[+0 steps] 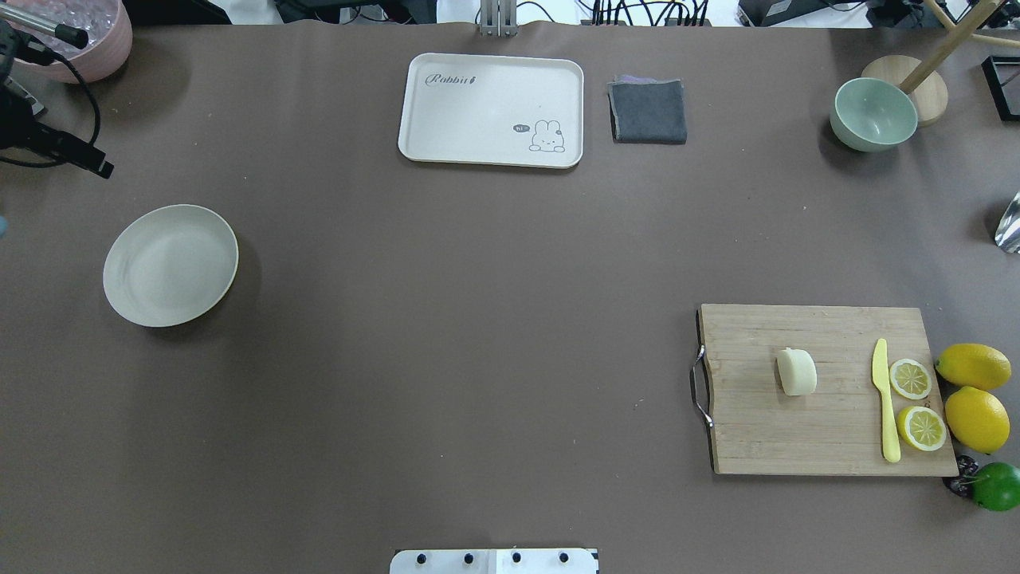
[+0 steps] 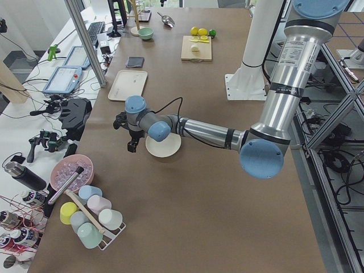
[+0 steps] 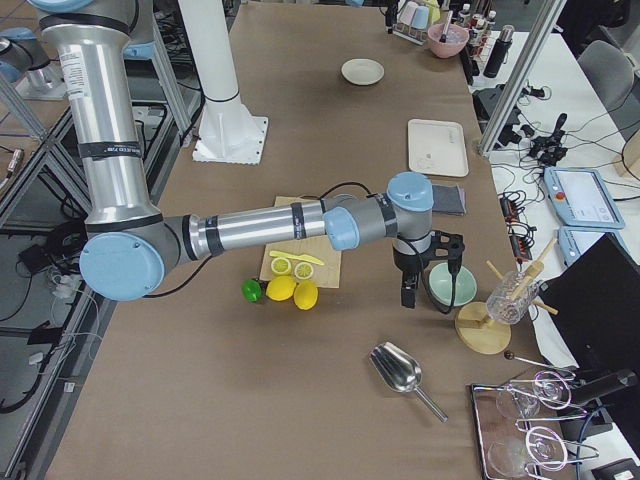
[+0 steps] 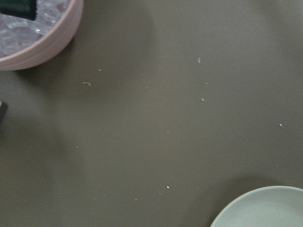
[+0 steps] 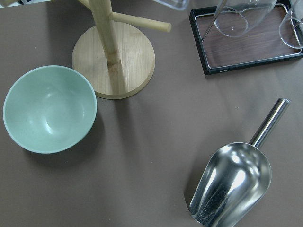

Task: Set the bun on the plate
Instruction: 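Lower the left gripper to the rim of the white plate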

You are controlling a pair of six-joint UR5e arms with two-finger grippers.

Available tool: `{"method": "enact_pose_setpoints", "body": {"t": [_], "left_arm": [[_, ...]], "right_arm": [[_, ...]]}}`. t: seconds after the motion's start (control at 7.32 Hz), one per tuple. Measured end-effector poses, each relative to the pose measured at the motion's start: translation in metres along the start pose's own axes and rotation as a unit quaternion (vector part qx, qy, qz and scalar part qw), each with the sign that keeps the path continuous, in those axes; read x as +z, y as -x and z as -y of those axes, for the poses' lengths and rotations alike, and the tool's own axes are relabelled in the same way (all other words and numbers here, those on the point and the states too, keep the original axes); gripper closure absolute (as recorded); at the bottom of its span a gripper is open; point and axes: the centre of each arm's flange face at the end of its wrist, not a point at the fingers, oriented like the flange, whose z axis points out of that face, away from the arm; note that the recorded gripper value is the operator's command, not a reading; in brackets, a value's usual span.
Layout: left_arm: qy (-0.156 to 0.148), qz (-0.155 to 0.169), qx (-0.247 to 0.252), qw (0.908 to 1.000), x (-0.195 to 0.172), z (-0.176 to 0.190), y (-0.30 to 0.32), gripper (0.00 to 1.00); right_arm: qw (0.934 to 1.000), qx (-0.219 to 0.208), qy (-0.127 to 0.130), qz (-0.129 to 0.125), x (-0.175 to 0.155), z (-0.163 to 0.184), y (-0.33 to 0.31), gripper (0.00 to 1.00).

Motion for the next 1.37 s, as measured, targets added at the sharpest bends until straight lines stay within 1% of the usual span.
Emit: {"method": "enact_pose_setpoints", "body": {"t": [0.14,0.27,0.41,0.55,0.68,0.82,0.96,1.09,1.23,1.37], "left_arm": [[0.015,-0.008,0.017,0.9997,0.03,-0.008,-0.013,0.02],[0.023,-0.014,0.027,0.9993,0.049,-0.016,-0.017,0.02],[0.028,-0.017,0.03,0.999,0.059,-0.024,-0.015,0.07],[0.033,-0.018,0.028,0.9989,0.064,-0.03,-0.012,0.19],[0.035,-0.018,0.027,0.9989,0.066,-0.033,-0.01,0.19],[0.037,-0.018,0.026,0.9988,0.068,-0.035,-0.009,0.21],[0.039,-0.017,0.025,0.9988,0.069,-0.038,-0.007,0.29],[0.041,-0.017,0.023,0.9987,0.071,-0.04,-0.006,0.32],[0.042,-0.017,0.023,0.9987,0.071,-0.041,-0.005,0.54],[0.042,-0.017,0.023,0.9987,0.071,-0.041,-0.006,0.84]], "right_arm": [[1.0,0.001,0.0,-0.003,0.002,0.0,-0.001,0.0],[1.0,0.002,-0.001,-0.006,0.003,0.001,-0.002,0.0],[0.9999,0.002,-0.003,-0.01,0.003,0.001,-0.003,0.0],[0.9999,0.002,-0.005,-0.012,0.002,0.002,-0.003,0.0],[0.9999,0.001,-0.007,-0.013,0.001,0.002,-0.002,0.0],[0.9999,0.0,-0.008,-0.012,0.0,0.002,-0.001,0.0],[0.9999,0.0,-0.008,-0.013,0.0,0.002,-0.001,0.0],[0.9999,-0.001,-0.008,-0.013,0.0,0.002,-0.001,0.0],[0.9999,-0.002,-0.01,-0.012,-0.001,0.003,0.001,0.0],[0.9999,-0.003,-0.011,-0.011,-0.003,0.006,0.003,0.0]]}}
